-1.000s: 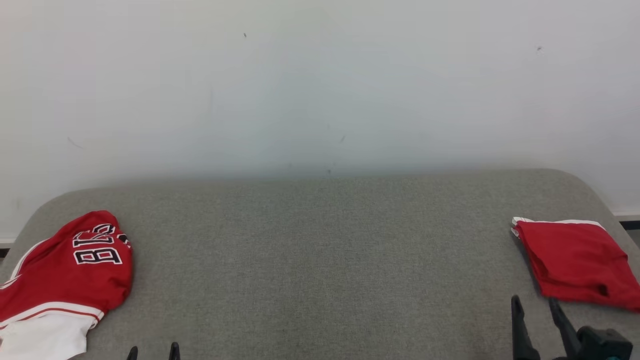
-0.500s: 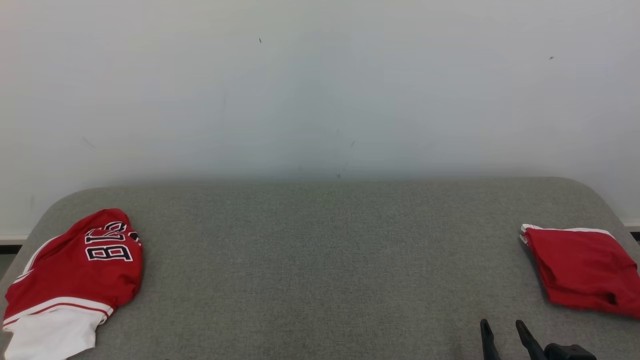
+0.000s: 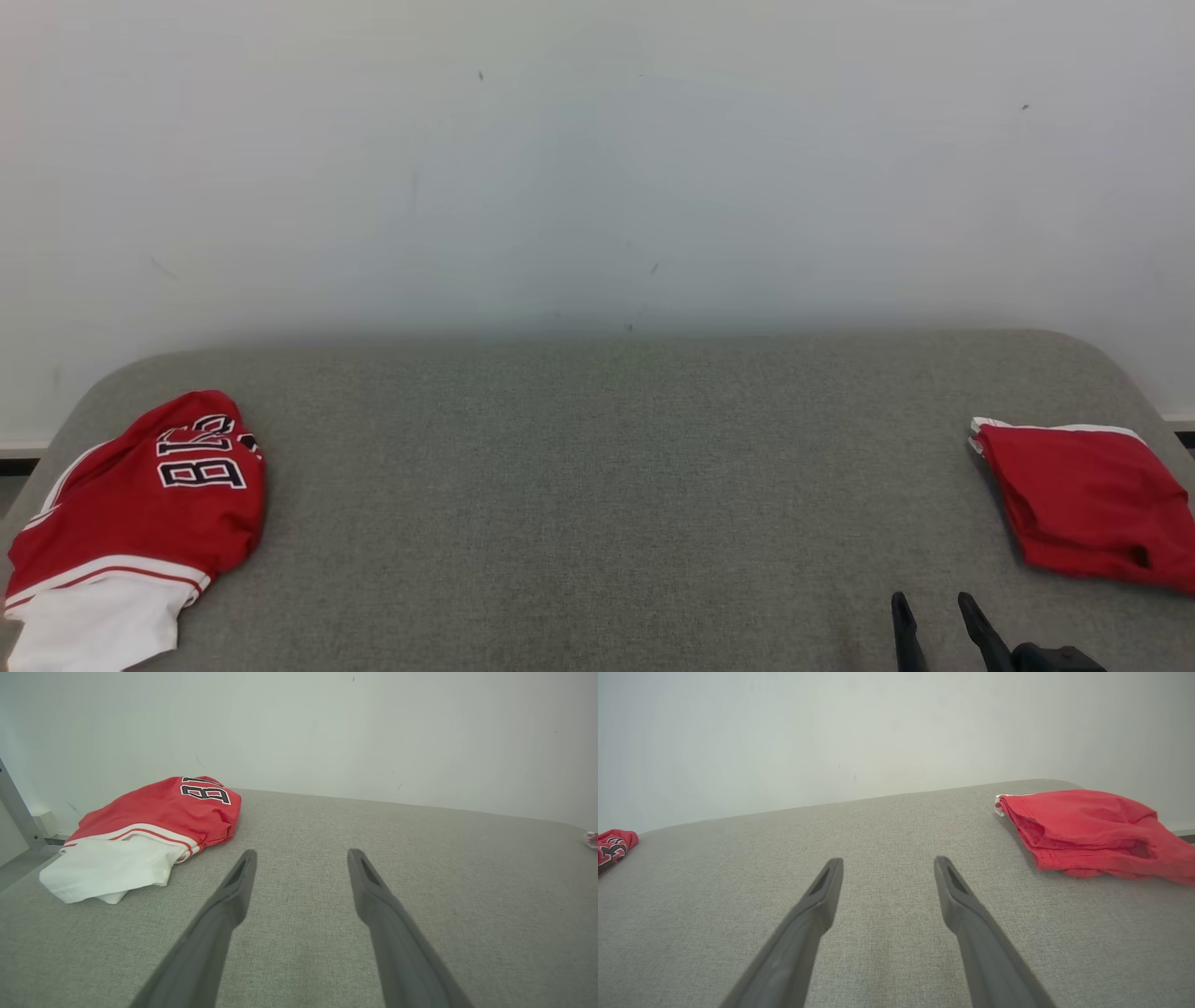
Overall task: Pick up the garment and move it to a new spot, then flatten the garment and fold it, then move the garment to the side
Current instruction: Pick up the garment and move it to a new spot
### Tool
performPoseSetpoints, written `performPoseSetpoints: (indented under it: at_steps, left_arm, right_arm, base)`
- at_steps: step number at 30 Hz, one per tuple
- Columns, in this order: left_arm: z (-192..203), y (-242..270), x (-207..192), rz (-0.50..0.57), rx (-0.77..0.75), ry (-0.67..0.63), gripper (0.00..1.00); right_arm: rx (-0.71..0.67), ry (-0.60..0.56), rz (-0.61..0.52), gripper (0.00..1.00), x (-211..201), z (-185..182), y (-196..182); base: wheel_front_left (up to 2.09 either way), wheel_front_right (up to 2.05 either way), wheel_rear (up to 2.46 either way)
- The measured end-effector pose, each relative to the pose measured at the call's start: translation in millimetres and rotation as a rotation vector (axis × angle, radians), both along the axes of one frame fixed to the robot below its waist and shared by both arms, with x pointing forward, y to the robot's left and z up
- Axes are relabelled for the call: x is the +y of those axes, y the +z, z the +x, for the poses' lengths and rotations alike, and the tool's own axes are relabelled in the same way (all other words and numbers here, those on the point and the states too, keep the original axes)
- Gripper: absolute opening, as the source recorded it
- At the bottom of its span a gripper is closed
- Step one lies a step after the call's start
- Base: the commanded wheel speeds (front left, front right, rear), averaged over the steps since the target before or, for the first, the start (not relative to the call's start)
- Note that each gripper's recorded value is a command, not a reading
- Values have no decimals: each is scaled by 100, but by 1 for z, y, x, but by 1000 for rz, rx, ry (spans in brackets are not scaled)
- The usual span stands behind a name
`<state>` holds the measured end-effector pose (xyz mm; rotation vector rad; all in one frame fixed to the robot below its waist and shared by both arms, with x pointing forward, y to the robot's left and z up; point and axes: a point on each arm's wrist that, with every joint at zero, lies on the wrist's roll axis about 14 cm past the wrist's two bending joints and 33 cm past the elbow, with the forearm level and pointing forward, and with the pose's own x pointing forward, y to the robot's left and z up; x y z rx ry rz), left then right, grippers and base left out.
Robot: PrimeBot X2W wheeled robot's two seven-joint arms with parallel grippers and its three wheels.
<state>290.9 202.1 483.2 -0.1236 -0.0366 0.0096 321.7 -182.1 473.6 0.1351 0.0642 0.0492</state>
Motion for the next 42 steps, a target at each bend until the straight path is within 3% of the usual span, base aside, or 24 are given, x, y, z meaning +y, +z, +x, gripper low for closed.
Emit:
performPoseSetpoints:
  at_steps: [13,19,32,42]
  left_arm:
    - [-25,-2,37,20,-1,112,100]
    - [-55,-3,71,30,-4,229,100]
    - [-140,0,147,16,-15,597,100]
    - [-157,-3,156,22,19,677,100]
  right_arm:
    - [-72,125,-34,100,38,15,15]
    - [-65,249,-15,100,79,21,13]
    - [-78,622,-24,100,208,38,23]
    - [-19,700,-17,100,235,44,3]
  base:
    - [0,0,0]
    - [0,0,0]
    - [0,0,0]
    - [0,0,0]
